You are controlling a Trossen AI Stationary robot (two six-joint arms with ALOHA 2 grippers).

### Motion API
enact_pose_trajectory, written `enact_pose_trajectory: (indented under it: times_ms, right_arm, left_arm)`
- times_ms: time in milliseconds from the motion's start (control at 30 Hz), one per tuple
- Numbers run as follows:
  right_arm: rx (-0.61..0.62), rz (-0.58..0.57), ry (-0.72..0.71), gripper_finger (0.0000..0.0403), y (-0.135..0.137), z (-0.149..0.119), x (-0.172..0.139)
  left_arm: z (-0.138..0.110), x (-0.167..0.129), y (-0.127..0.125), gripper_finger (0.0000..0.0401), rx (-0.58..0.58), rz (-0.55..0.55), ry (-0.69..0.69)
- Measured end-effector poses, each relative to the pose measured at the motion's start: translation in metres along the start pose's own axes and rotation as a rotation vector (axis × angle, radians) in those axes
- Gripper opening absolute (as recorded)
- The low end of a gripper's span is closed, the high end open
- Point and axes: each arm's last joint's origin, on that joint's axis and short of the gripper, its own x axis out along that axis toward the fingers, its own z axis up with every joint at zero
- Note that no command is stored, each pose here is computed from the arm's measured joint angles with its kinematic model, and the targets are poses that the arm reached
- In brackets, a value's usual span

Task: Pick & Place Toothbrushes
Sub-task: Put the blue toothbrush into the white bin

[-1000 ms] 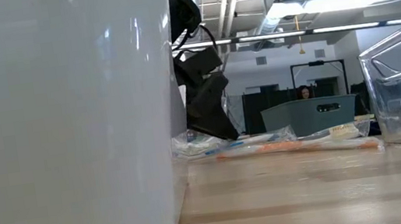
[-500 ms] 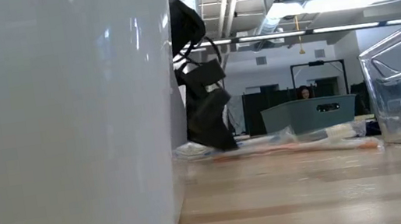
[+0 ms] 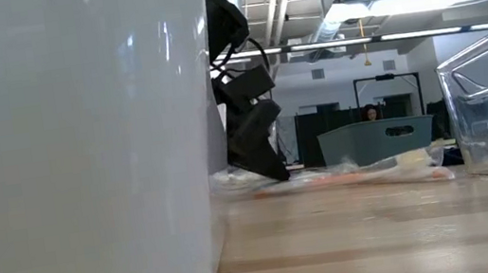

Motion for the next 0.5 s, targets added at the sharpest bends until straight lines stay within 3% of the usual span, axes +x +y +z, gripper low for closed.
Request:
enact_pose_trajectory:
  times_ms: [500]
  right_arm:
    - [0.000,0.000,0.000,0.0260,0.0000,0.0000,0.0000]
  left_arm:
    - [0.0009,-0.0009,0.0005,0.0000,0.013,-0.006,0.003]
